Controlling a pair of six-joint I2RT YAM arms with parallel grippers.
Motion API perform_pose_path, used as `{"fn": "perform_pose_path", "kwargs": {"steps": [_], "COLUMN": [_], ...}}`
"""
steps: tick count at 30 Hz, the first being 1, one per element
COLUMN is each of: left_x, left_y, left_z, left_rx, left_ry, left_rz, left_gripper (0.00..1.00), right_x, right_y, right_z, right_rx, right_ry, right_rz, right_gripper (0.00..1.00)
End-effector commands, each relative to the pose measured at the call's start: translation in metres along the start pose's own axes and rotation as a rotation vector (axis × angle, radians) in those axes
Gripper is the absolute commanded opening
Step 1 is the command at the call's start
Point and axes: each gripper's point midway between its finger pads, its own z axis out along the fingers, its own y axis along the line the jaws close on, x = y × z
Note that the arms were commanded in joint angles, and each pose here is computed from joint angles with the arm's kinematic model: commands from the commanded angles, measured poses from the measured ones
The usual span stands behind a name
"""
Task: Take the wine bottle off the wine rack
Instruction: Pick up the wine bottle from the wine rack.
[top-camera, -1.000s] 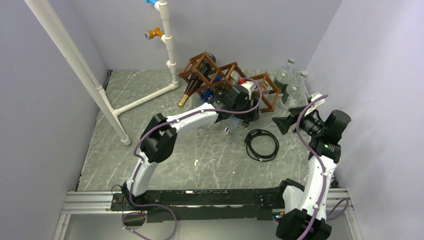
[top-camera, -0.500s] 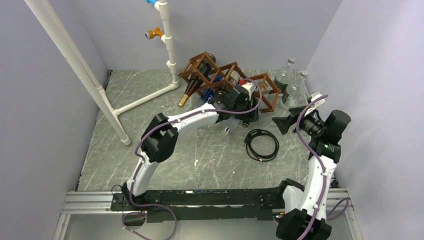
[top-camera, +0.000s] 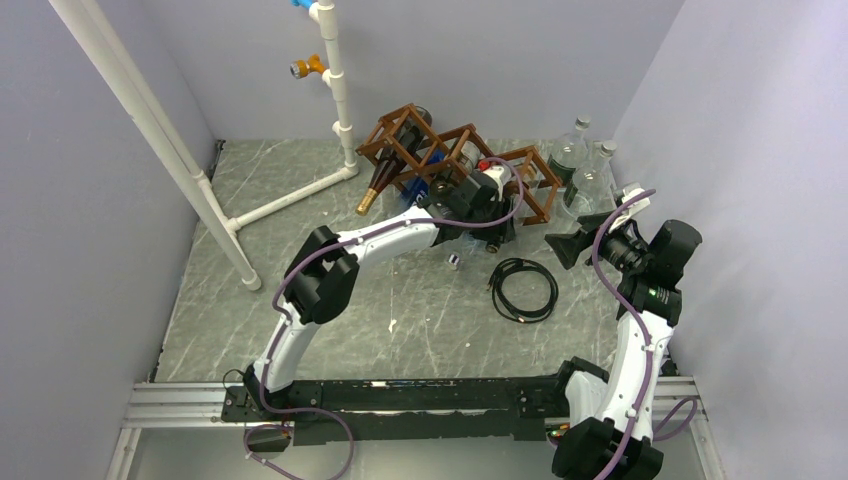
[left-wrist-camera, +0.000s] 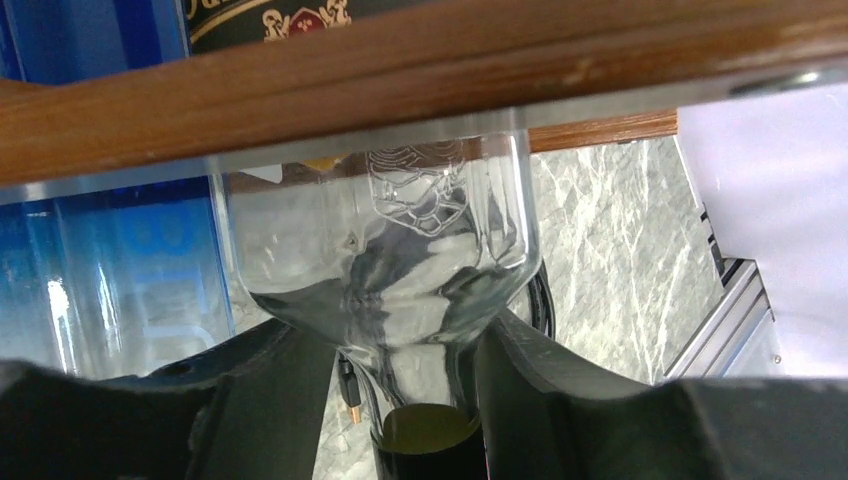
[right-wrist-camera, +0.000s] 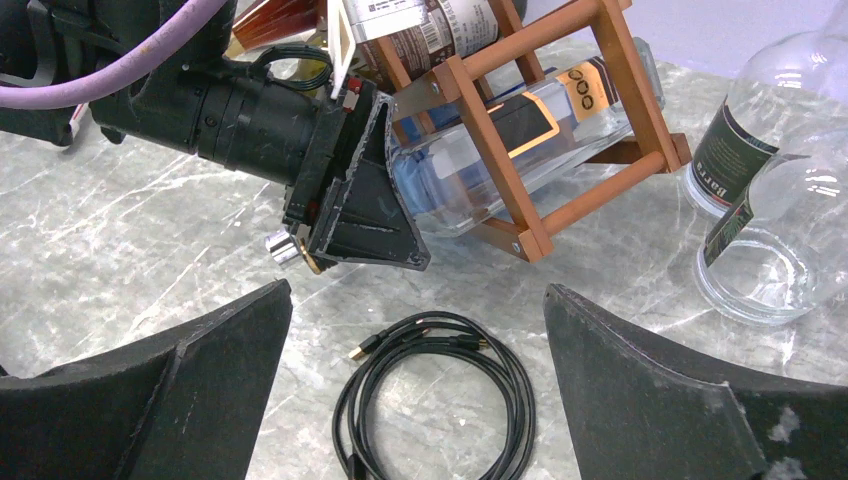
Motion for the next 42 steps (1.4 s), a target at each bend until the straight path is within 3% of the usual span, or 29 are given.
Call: {"fn": "perform_pose_path", "kwargs": {"steps": [1, 13, 27, 42], "left_x": [-0.015, -0.034, -0.052, -0.028], "left_y": [-0.019, -0.029, -0.041, -0.031], "left_z": [0.004, -0.022, -0.086, -0.116], "left_rx": [0.060, 0.085, 0.132, 0.144], "left_ry": [-0.045, -0.119, -0.254, -0.232], "left_rz": [0.005, 0.032, 0.084, 0.127], "left_gripper": [0.50, 0.00, 0.00, 0.00], "right_x": [-0.006, -0.006, -0.005, -0.004], "right_y": [-0.001, -0.001, -0.002, -0.004], "right_z": [-0.001, -0.001, 0.000, 0.000], "right_rx": [0.009, 0.013, 0.017, 0.020], "right_ry": [-0.019, -0.018, -0.014, -0.013], "right_rz": [-0.049, -0.053, -0.051, -0.050], "right_gripper": [1.00, 1.00, 1.00, 1.00]}}
